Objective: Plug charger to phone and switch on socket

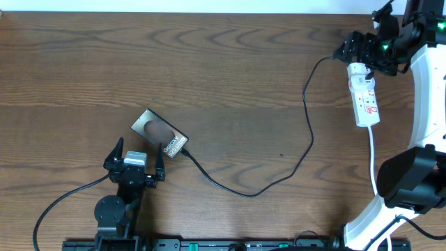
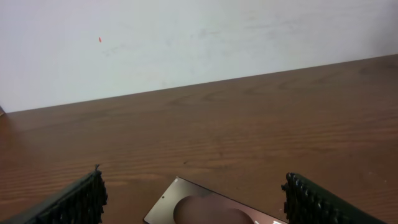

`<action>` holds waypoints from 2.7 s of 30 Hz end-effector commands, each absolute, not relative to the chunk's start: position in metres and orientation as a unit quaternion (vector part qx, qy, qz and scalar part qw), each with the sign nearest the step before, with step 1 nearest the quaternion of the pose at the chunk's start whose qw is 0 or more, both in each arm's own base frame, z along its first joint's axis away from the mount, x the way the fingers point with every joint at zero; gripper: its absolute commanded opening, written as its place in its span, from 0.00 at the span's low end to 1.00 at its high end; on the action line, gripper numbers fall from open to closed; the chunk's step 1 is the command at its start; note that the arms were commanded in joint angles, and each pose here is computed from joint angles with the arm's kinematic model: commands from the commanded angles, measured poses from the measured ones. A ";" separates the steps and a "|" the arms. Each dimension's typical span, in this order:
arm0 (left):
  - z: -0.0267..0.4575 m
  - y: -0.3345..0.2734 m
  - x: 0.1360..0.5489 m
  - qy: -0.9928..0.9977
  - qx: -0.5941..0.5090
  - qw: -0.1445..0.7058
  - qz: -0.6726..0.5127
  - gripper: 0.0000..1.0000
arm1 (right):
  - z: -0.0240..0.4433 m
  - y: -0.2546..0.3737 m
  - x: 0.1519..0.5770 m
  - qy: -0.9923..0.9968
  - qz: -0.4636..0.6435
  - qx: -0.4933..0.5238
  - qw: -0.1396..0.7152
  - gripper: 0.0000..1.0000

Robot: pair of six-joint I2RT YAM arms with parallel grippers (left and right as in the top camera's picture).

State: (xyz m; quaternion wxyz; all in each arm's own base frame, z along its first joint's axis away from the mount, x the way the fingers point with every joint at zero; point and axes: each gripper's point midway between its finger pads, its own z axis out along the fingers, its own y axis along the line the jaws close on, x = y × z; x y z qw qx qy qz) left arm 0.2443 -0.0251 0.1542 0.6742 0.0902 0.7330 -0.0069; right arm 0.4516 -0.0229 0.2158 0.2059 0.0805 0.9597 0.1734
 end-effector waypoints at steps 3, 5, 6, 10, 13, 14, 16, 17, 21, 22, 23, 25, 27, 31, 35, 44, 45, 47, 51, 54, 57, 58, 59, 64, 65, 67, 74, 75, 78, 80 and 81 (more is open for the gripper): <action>0.140 -0.027 0.243 0.748 0.101 0.656 -0.010 0.88 | 0.235 -0.027 0.455 0.956 0.153 0.071 0.238 0.99; 0.140 -0.027 0.243 0.748 0.101 0.656 -0.010 0.88 | 0.239 -0.029 0.460 0.954 0.147 0.068 0.254 0.99; 0.140 -0.027 0.243 0.748 0.101 0.656 -0.010 0.88 | 0.242 -0.027 0.464 0.951 0.147 0.064 0.263 0.99; 0.140 -0.027 0.243 0.748 0.101 0.656 -0.010 0.88 | 0.263 -0.007 0.478 0.933 0.137 0.003 0.334 0.99; 0.140 -0.027 0.243 0.748 0.101 0.656 -0.010 0.88 | 0.283 0.025 0.482 0.894 0.112 -0.102 0.421 0.99; 0.140 -0.027 0.243 0.748 0.101 0.656 -0.010 0.88 | 0.290 0.042 0.479 0.870 0.097 -0.155 0.459 0.99; 0.140 -0.027 0.243 0.748 0.101 0.656 -0.010 0.88 | 0.297 0.064 0.467 0.830 0.070 -0.228 0.505 0.99; 0.140 -0.027 0.243 0.748 0.101 0.656 -0.010 0.88 | 0.298 0.078 0.454 0.800 0.049 -0.278 0.530 0.99; 0.140 -0.027 0.243 0.748 0.101 0.656 -0.010 0.88 | 0.299 0.099 0.403 0.721 0.001 -0.357 0.594 0.99; 0.140 -0.027 0.243 0.748 0.101 0.656 -0.010 0.88 | 0.300 0.099 0.388 0.707 -0.005 -0.357 0.610 0.99; 0.140 -0.027 0.243 0.748 0.101 0.656 -0.010 0.88 | 0.300 0.097 0.377 0.698 -0.010 -0.356 0.621 0.99; 0.140 -0.027 0.243 0.748 0.101 0.656 -0.010 0.88 | 0.295 0.091 0.343 0.675 -0.025 -0.351 0.648 0.99; 0.140 -0.027 0.243 0.748 0.101 0.656 -0.010 0.88 | 0.285 0.086 0.321 0.664 -0.035 -0.349 0.660 0.99; 0.140 -0.027 0.243 0.748 0.101 0.656 -0.010 0.88 | 0.248 0.072 0.283 0.659 -0.058 -0.334 0.671 0.99; 0.140 -0.027 0.243 0.748 0.101 0.656 -0.010 0.88 | 0.212 0.069 0.261 0.656 -0.062 -0.331 0.675 0.99; 0.140 -0.027 0.243 0.748 0.101 0.656 -0.010 0.88 | 0.164 0.052 0.240 0.670 -0.073 -0.273 0.687 0.99; 0.140 -0.027 0.243 0.748 0.101 0.656 -0.010 0.88 | 0.162 0.040 0.243 0.688 -0.073 -0.231 0.684 0.99; 0.140 -0.027 0.243 0.748 0.101 0.656 -0.010 0.88 | 0.159 0.028 0.244 0.711 -0.057 -0.167 0.681 0.99; 0.140 -0.027 0.243 0.748 0.101 0.656 -0.010 0.88 | 0.157 0.002 0.246 0.731 -0.038 -0.049 0.679 0.99; 0.140 -0.027 0.243 0.748 0.101 0.656 -0.010 0.88 | 0.156 0.000 0.246 0.733 -0.030 -0.033 0.678 0.99; 0.140 -0.027 0.243 0.748 0.101 0.656 -0.010 0.88 | 0.156 0.000 0.246 0.733 -0.022 -0.024 0.679 0.99; 0.140 -0.027 0.243 0.748 0.101 0.656 -0.010 0.88 | 0.156 -0.001 0.246 0.734 -0.021 -0.021 0.679 0.99; 0.140 -0.027 0.243 0.748 0.101 0.656 -0.010 0.88 | 0.156 -0.002 0.246 0.734 -0.017 -0.012 0.679 0.99; 0.140 -0.027 0.243 0.748 0.101 0.656 -0.010 0.88 | 0.156 -0.012 0.246 0.734 -0.014 0.020 0.679 0.99; 0.140 -0.027 0.243 0.748 0.101 0.656 -0.010 0.88 | 0.156 -0.013 0.246 0.733 -0.014 0.021 0.680 0.99; 0.140 -0.027 0.243 0.748 0.101 0.656 -0.010 0.88 | 0.157 -0.013 0.246 0.733 -0.014 0.021 0.680 0.99; 0.140 -0.027 0.243 0.748 0.101 0.656 -0.010 0.88 | 0.156 -0.013 0.246 0.733 -0.014 0.021 0.680 0.99; 0.140 -0.027 0.243 0.748 0.101 0.656 -0.010 0.88 | 0.157 -0.013 0.246 0.733 -0.014 0.021 0.680 0.99; 0.140 -0.027 0.243 0.748 0.101 0.656 -0.010 0.88 | 0.157 -0.013 0.246 0.733 -0.014 0.021 0.680 0.99; 0.140 -0.027 0.243 0.748 0.101 0.656 -0.010 0.88 | 0.156 -0.013 0.246 0.733 -0.014 0.021 0.679 0.99; 0.140 -0.027 0.243 0.748 0.101 0.656 -0.010 0.88 | 0.156 -0.013 0.246 0.734 -0.014 0.021 0.679 0.99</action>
